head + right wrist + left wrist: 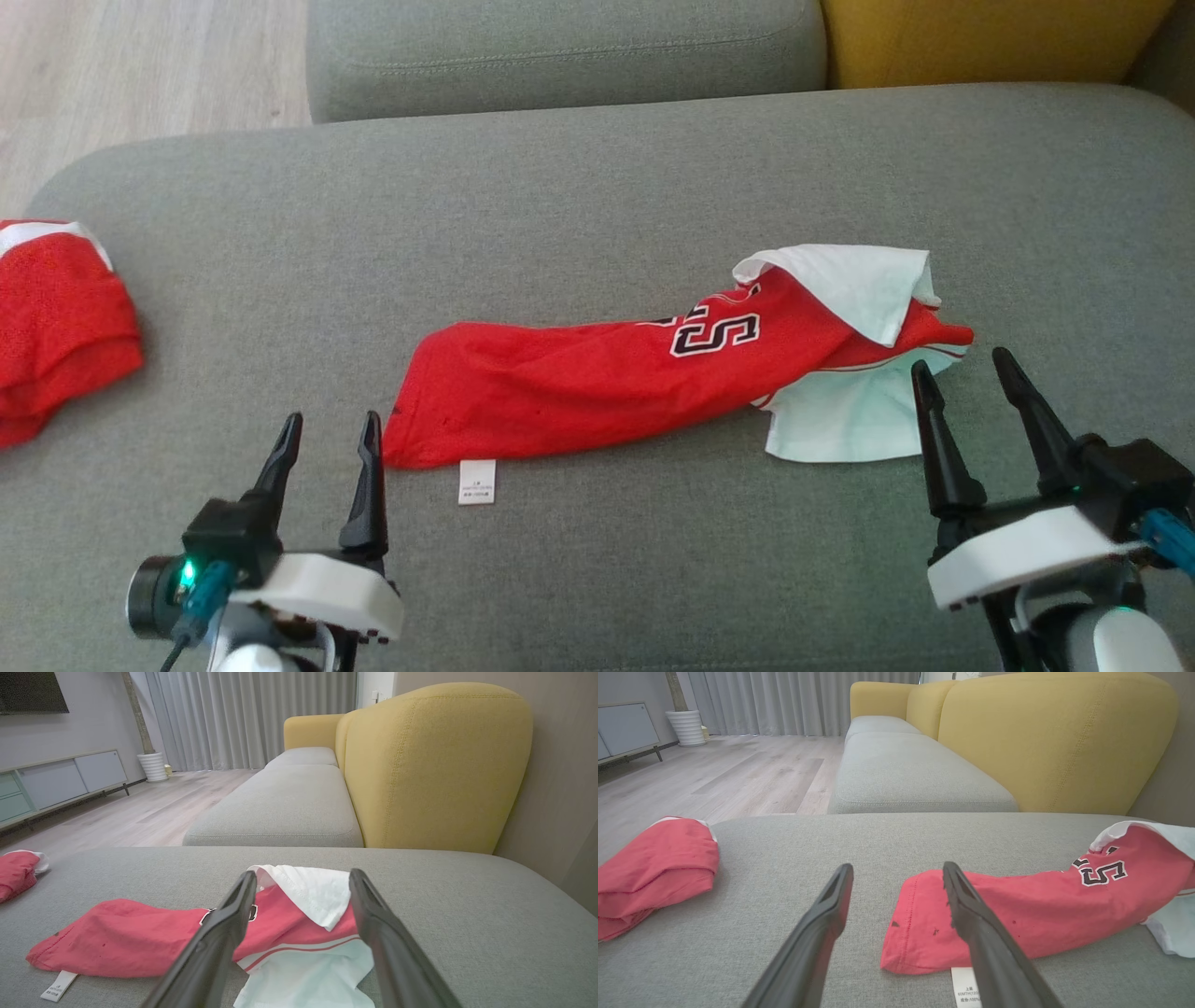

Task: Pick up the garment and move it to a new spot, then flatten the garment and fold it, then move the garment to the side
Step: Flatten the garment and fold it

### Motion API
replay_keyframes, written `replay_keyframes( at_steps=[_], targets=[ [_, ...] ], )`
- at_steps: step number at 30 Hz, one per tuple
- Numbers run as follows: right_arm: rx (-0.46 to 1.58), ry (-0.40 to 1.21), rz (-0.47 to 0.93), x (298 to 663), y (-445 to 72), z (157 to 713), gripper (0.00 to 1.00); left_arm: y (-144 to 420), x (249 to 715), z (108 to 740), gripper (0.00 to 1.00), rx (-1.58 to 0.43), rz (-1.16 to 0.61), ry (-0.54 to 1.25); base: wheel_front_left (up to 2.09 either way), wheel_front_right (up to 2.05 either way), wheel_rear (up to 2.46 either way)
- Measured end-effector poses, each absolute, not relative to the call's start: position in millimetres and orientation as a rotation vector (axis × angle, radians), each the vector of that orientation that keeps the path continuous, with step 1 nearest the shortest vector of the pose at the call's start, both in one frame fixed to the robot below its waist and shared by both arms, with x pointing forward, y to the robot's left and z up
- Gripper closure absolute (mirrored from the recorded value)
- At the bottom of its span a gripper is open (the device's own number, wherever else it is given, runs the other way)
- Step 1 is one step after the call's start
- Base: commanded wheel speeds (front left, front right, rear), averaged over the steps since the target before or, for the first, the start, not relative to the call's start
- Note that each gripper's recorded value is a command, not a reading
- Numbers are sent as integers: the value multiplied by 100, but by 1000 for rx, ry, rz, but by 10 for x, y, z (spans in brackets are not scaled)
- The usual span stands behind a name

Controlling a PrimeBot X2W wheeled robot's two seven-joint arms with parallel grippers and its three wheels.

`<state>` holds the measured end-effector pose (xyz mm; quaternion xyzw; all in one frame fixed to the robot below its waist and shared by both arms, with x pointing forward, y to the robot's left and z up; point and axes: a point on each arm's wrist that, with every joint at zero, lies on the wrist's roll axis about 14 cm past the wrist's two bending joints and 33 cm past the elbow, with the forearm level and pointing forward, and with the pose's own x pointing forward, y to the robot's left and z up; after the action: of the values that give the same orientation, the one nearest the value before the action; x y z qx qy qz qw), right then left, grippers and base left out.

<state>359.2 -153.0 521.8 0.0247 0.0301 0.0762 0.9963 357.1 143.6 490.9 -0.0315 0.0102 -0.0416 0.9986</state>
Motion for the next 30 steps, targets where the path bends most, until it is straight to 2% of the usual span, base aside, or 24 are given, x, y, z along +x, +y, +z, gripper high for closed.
replay_keyframes(
  at_steps=[9,13,17,23,24,25,26,27,30],
  targets=[
    [54,82,152,3616,-1522,5152,0,1402,3623,4820,0,-64,-99,57,0,0,0],
    [60,106,153,3654,-1515,5073,0,1305,3811,4749,0,-58,-155,99,0,0,0],
    [69,135,157,3706,-1499,4974,0,1296,3959,4410,0,-68,-181,243,0,0,0],
    [73,180,140,3753,-1545,4821,0,1202,3798,3711,0,-137,-201,506,0,0,0],
    [77,188,137,3752,-1555,4795,0,1186,3803,3678,5,-151,-205,519,0,0,0],
    [84,193,134,3752,-1563,4775,0,1175,3827,3670,45,-159,-211,523,0,0,0],
    [86,199,130,3751,-1573,4756,0,1176,3860,3668,81,-163,-213,523,0,0,0],
    [89,206,125,3749,-1589,4733,0,1183,3899,3676,100,-165,-210,520,0,0,0],
    [91,232,106,3735,-1649,4651,0,1179,3958,3675,100,-165,-213,512,0,0,0]
  ],
)
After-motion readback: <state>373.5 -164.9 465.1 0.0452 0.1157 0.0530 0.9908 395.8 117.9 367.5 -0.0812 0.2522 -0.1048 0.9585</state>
